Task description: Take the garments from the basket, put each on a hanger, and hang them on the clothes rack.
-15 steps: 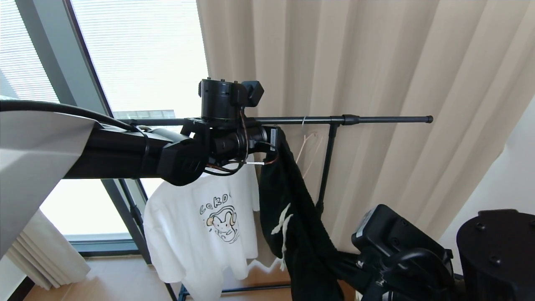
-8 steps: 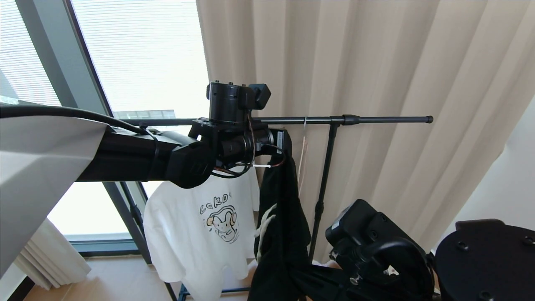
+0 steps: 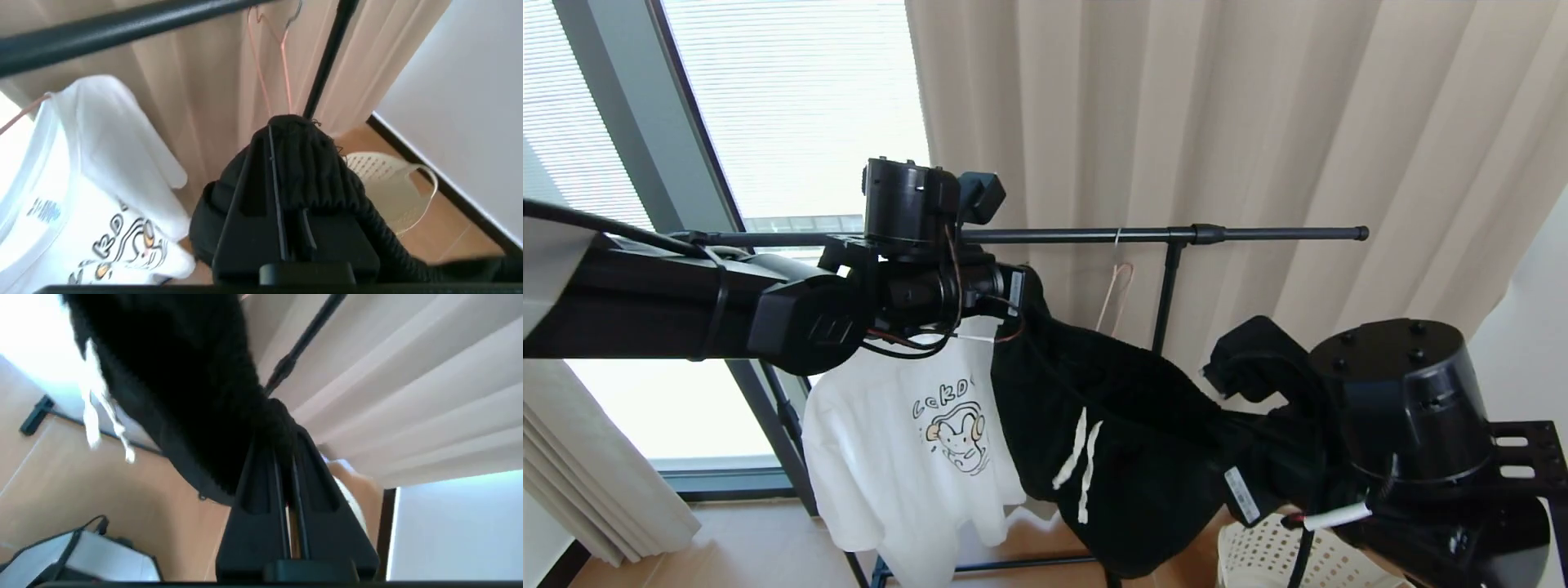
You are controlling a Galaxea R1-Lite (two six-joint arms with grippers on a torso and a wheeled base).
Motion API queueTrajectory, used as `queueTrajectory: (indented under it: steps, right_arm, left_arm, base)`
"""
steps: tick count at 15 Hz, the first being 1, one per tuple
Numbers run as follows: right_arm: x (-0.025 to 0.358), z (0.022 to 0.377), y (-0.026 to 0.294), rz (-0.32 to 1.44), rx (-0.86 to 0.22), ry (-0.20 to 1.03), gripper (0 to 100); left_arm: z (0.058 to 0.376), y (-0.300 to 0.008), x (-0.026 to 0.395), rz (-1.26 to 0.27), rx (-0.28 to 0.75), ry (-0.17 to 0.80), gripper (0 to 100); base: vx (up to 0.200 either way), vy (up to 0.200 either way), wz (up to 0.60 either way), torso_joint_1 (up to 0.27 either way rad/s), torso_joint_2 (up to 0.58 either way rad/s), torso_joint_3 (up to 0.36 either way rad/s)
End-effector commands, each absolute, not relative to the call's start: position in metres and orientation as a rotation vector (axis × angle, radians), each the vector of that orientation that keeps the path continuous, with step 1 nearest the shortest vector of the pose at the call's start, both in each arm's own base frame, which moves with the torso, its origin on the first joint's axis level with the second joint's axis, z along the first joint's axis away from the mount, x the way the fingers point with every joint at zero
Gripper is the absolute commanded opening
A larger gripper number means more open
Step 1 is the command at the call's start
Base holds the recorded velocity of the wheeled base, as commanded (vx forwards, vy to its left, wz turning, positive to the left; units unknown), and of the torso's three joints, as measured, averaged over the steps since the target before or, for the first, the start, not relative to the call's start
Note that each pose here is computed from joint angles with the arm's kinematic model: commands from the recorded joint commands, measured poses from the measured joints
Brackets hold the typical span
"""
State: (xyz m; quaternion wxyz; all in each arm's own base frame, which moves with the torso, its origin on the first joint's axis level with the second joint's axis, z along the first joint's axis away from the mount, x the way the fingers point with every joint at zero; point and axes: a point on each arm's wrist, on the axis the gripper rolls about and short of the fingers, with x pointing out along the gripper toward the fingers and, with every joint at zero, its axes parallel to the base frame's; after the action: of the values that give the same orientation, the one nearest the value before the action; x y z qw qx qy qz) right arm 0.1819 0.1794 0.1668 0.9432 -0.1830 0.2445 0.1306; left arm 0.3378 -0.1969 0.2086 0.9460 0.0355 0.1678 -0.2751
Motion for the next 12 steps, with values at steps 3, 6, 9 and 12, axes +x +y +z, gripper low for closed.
queueTrajectory:
  steps: [3,6,9,12]
  right_arm:
    - [0.27,0.168,0.183,0.066,-0.371,0.469,0]
    - [0.307,0.179,0.198,-0.001,-0.358,0.412,0]
    - [0.334,0.172,0.218,-0.032,-0.348,0.384,0]
    - [0.332,0.173,0.245,0.015,-0.292,0.337,0]
  left_arm:
    - [0.21,-0.156,0.273,-0.569,0.227,0.434,0]
    - [0.191,-0.156,0.244,-0.616,0.26,0.56,0]
    - [0.166,-0.18,0.21,-0.726,0.267,0.66,0]
    - [0.16,-0.231,0.18,-0.819,0.098,0.762,0]
  base:
    - [0.0,0.0,0.0,0.0,0.0,0.0]
    - [0.0,0.0,0.0,0.0,0.0,0.0]
    - [0.0,0.0,0.0,0.0,0.0,0.0]
    - [0.0,0.0,0.0,0.0,0.0,0.0]
